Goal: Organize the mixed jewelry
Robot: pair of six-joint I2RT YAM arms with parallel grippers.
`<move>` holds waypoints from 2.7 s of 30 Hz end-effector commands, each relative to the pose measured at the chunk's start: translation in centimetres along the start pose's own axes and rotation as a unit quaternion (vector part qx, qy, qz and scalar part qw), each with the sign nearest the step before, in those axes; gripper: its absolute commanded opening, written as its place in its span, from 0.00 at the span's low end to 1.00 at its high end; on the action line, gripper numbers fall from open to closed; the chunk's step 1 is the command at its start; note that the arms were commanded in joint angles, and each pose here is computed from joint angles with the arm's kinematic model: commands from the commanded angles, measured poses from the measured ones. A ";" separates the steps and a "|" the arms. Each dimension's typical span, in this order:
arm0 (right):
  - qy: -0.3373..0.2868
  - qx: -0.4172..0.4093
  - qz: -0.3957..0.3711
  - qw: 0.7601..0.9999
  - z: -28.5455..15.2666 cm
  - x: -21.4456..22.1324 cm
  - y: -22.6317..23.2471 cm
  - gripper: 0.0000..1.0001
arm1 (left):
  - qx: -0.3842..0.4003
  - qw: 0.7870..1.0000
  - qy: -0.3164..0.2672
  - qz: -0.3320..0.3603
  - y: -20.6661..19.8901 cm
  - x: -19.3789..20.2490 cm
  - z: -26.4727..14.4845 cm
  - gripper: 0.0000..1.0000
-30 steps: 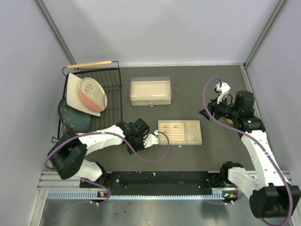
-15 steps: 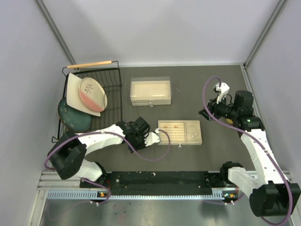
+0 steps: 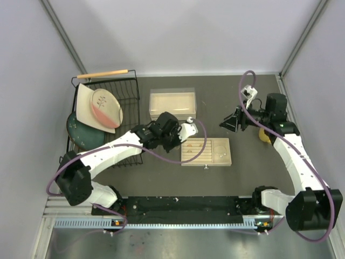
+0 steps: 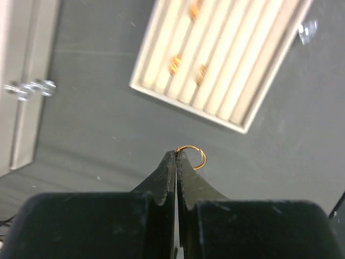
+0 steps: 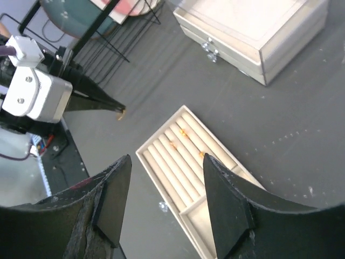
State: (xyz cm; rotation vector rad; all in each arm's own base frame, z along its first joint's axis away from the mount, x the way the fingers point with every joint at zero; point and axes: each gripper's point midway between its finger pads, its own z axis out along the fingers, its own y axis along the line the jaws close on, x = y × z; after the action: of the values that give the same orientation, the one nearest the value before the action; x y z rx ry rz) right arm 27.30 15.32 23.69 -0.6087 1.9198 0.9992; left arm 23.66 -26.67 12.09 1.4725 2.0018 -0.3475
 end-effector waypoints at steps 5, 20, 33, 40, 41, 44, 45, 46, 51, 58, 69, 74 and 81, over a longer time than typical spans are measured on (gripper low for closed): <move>0.006 -0.093 -0.035 0.995 3.8 -3.0 4.6 0.57 | -0.127 0.980 -0.134 -0.069 5.5 -9.2 -3.7 0.00; 0.045 -0.118 -0.055 0.990 11.1 -2.6 5.5 0.51 | -0.186 0.958 -0.193 -0.099 7.0 -12.2 -5.9 0.00; 0.065 -0.122 -0.062 0.989 14.0 -2.1 6.2 0.47 | -0.203 0.953 -0.197 -0.106 7.2 -12.4 -6.4 0.00; 0.070 -0.121 -0.061 0.988 14.5 -1.7 6.3 0.44 | -0.206 0.953 -0.196 -0.106 7.3 -12.4 -6.4 0.00; 0.070 -0.121 -0.062 0.988 14.5 -1.8 6.3 0.44 | -0.206 0.953 -0.197 -0.107 7.3 -12.4 -6.4 0.00; 0.070 -0.124 -0.062 0.988 14.6 -1.8 6.5 0.42 | -0.206 0.953 -0.195 -0.105 7.2 -12.3 -6.3 0.00; 0.070 -0.124 -0.062 0.988 14.6 -1.8 6.4 0.42 | -0.206 0.953 -0.195 -0.105 7.2 -12.3 -6.3 0.00; 0.071 -0.125 -0.062 0.988 14.7 -1.7 6.5 0.41 | -0.206 0.953 -0.196 -0.106 7.2 -12.3 -6.3 0.00; 0.074 -0.130 -0.060 0.987 14.9 -1.7 6.7 0.37 | -0.206 0.953 -0.196 -0.106 7.2 -12.4 -6.2 0.00; 0.081 -0.133 -0.058 0.986 15.1 -1.1 6.8 0.29 | -0.207 0.953 -0.195 -0.105 7.3 -12.3 -6.2 0.00; 0.086 -0.140 -0.057 0.985 15.3 -0.7 7.1 0.10 | -0.205 0.954 -0.193 -0.107 7.2 -12.1 -5.9 0.00; 0.086 -0.139 -0.060 0.985 15.1 -0.7 7.1 0.00 | -0.207 0.952 -0.195 -0.109 7.2 -12.0 -6.1 0.00; 0.087 -0.123 -0.073 0.986 14.2 -0.6 7.0 0.00 | -0.200 0.949 -0.222 -0.098 6.8 -12.8 -7.8 0.27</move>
State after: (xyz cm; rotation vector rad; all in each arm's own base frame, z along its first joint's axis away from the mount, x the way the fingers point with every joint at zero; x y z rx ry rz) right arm 29.52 30.78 20.64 -0.9476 1.9618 1.1633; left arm 30.22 -29.41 21.99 0.9311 1.8550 -0.2146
